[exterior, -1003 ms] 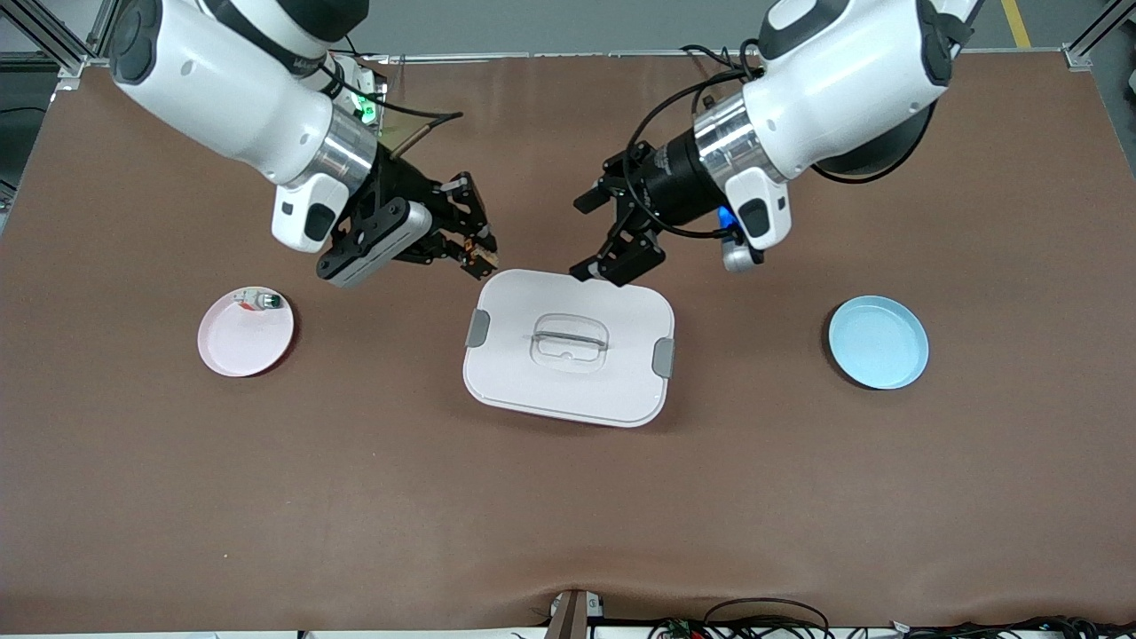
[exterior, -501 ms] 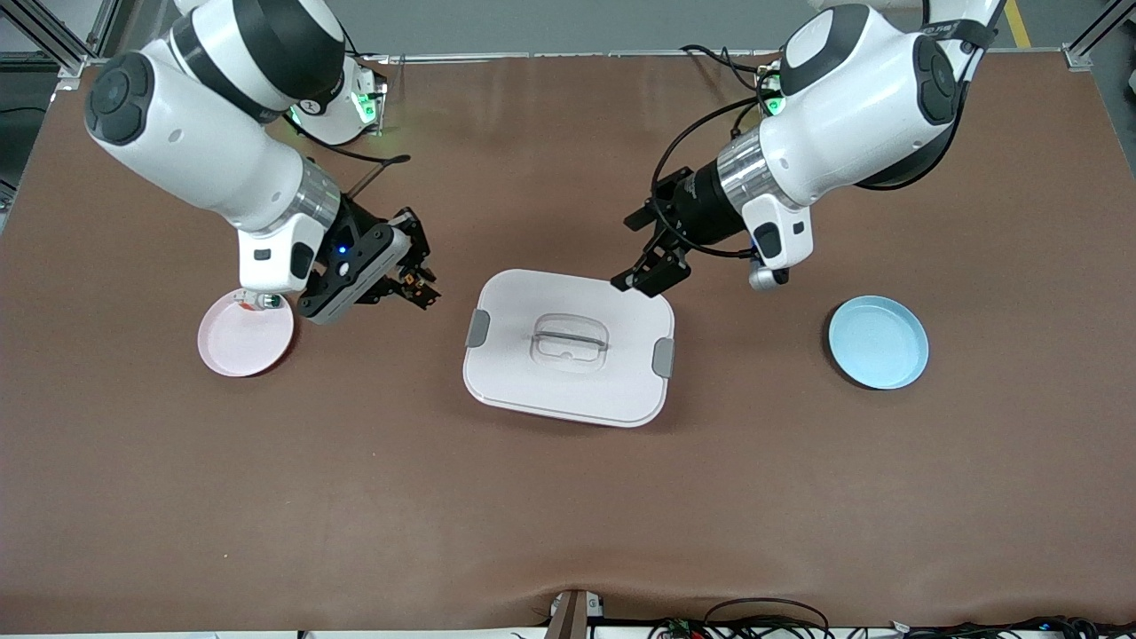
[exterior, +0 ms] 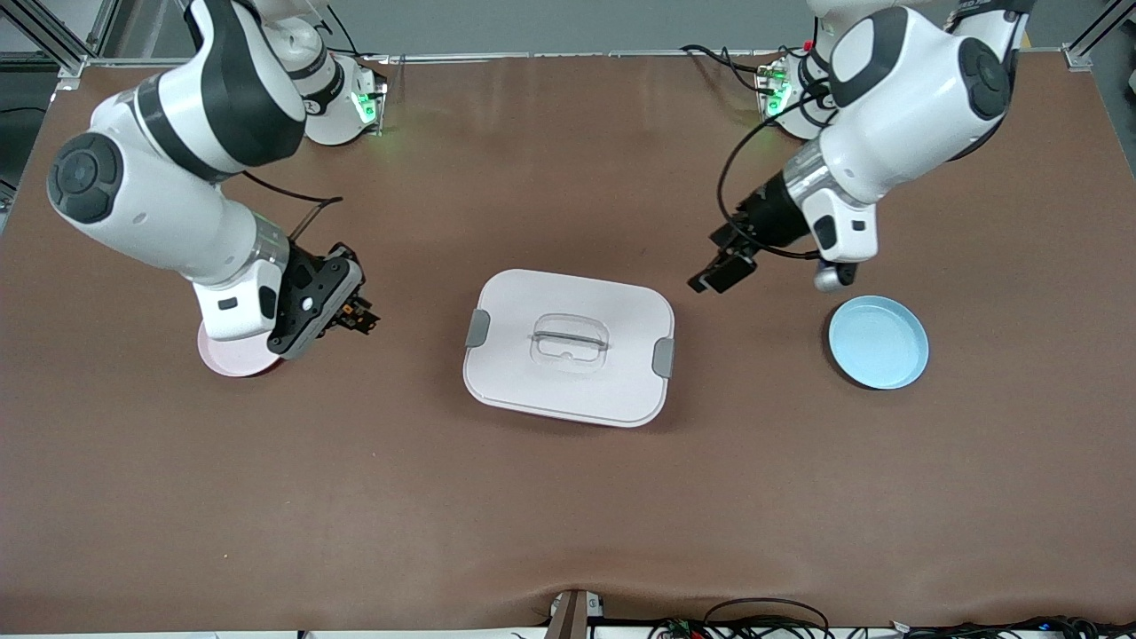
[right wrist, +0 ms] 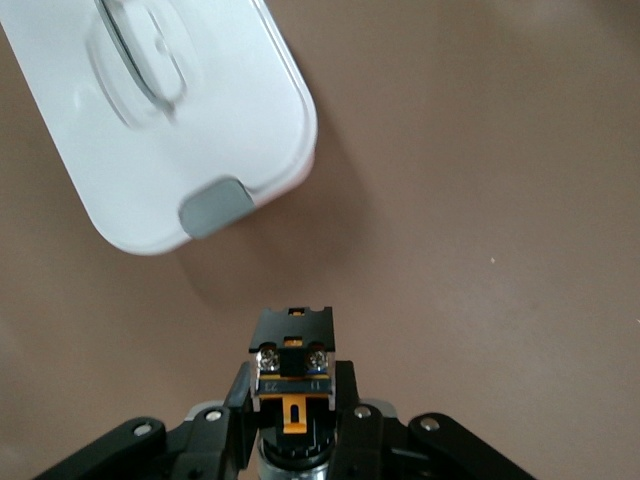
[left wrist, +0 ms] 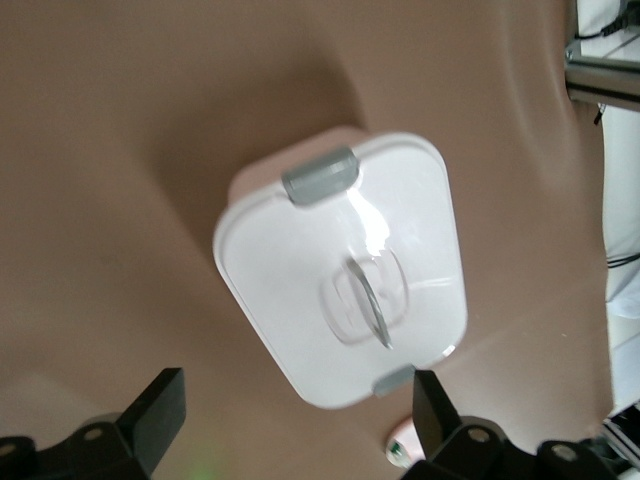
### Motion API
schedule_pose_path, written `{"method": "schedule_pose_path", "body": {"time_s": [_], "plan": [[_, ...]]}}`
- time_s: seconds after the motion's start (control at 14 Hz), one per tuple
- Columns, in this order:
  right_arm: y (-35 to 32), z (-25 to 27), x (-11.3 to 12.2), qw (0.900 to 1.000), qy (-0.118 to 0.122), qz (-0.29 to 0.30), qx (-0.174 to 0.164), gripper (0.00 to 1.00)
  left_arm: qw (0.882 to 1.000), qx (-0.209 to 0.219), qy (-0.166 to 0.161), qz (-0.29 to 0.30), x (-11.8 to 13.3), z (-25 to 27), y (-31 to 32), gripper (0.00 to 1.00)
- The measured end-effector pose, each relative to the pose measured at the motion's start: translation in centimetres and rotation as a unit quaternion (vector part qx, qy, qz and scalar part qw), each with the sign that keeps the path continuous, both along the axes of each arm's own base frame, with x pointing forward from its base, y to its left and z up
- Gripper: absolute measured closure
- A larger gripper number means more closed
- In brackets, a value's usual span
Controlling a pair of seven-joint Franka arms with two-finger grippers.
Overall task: Transfer orange switch to right arm and place
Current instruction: 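Carry the switch to the white plate while the left gripper withdraws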
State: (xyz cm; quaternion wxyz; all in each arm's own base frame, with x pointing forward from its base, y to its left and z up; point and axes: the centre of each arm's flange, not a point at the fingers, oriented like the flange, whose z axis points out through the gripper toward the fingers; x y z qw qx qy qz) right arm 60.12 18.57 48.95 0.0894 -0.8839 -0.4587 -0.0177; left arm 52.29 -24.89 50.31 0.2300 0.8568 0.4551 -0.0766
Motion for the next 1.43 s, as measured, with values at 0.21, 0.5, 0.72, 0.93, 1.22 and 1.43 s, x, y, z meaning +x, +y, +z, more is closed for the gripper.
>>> {"method": "schedule_pose_path", "body": {"time_s": [0.21, 0.5, 0.72, 0.93, 1.22, 1.43], "plan": [[-3.3, -2.0, 0.5, 0.998, -0.009, 0.057, -0.021, 0.66, 0.993, 0.072, -0.031, -0.084, -1.1, -2.3, 3.3, 0.0], [-10.5, -6.0, 1.3, 0.99, -0.034, 0.139, -0.02, 0.66, 0.964, 0.131, -0.085, -0.217, -1.0, -3.2, 8.0, 0.0], [-15.2, -7.8, 1.1, 0.982, -0.035, 0.184, -0.025, 0.66, 0.927, 0.172, -0.084, -0.321, -0.6, -3.4, 12.9, 0.0], [-16.4, -9.3, 0.3, 0.972, -0.025, 0.225, -0.054, 0.66, 0.904, 0.172, -0.092, -0.38, 0.2, -1.1, 18.5, 0.0], [-19.0, -11.1, -1.2, 0.962, -0.021, 0.252, -0.101, 0.66, 0.899, 0.19, -0.131, -0.373, 1.7, 5.2, 21.8, 0.0], [-23.2, -13.4, -2.2, 0.958, -0.024, 0.259, -0.12, 0.66, 0.888, 0.223, -0.139, -0.378, 2.1, 7.6, 22.3, 0.0]]}}
